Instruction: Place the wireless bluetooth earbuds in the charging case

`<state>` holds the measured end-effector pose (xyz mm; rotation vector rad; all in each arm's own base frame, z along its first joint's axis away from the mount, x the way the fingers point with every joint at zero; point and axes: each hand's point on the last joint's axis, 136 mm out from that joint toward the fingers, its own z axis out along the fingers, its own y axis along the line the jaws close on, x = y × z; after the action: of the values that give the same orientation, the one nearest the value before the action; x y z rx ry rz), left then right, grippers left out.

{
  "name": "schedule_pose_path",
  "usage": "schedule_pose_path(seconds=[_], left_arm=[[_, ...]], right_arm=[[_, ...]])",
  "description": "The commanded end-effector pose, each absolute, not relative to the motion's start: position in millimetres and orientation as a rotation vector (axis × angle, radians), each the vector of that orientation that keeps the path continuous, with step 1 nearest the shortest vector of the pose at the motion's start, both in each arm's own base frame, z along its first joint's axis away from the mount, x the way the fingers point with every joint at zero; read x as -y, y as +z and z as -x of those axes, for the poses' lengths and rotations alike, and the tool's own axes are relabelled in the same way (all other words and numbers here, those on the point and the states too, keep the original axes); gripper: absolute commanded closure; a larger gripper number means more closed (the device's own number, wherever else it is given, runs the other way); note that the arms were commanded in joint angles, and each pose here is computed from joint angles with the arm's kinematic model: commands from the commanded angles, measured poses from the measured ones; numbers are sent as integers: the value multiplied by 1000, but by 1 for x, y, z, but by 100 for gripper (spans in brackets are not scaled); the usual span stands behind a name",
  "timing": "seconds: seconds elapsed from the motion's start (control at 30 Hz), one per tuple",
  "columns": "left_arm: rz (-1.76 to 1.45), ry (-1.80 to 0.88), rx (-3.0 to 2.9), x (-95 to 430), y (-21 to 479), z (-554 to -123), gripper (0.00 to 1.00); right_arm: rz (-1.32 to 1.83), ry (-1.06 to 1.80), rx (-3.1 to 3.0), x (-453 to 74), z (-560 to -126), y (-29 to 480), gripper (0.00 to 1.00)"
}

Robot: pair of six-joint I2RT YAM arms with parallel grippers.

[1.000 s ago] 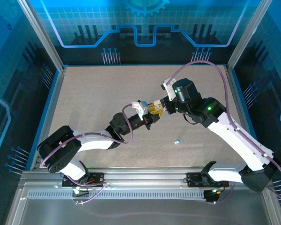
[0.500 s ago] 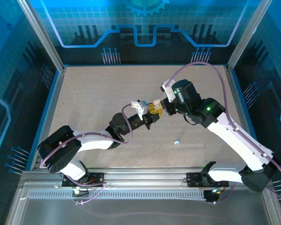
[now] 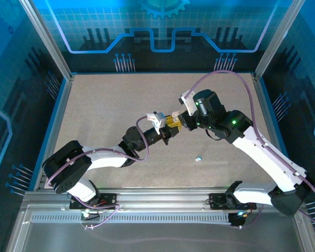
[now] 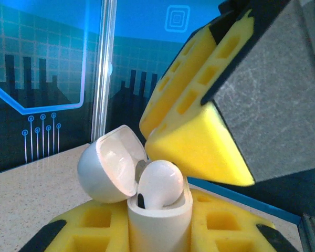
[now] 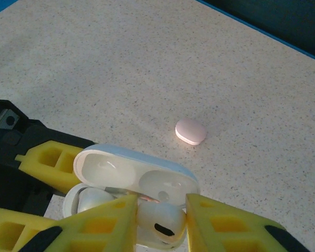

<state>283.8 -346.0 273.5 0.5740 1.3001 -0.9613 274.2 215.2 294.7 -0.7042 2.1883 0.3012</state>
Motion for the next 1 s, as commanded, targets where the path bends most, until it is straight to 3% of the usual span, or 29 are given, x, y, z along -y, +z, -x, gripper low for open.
schedule_pose_path(seconds=[0.0,0.23,0.53,0.97], left_arm=[[-513,-965,-1217,339,300,-288,78],[-524,-969,-1215,340,299,-287,78],[-563,-966,-1217,343,295,-284,78],[-612,-949,-1182,344,292,-277,78]], right_arm=[[717,405,-2224,-219,-259,291,69],[610,492,-2237,-211,-264,299,60],[431,737,-2166,-208,-270,336,31],[171,627,-2126,-168,-289,346,27]])
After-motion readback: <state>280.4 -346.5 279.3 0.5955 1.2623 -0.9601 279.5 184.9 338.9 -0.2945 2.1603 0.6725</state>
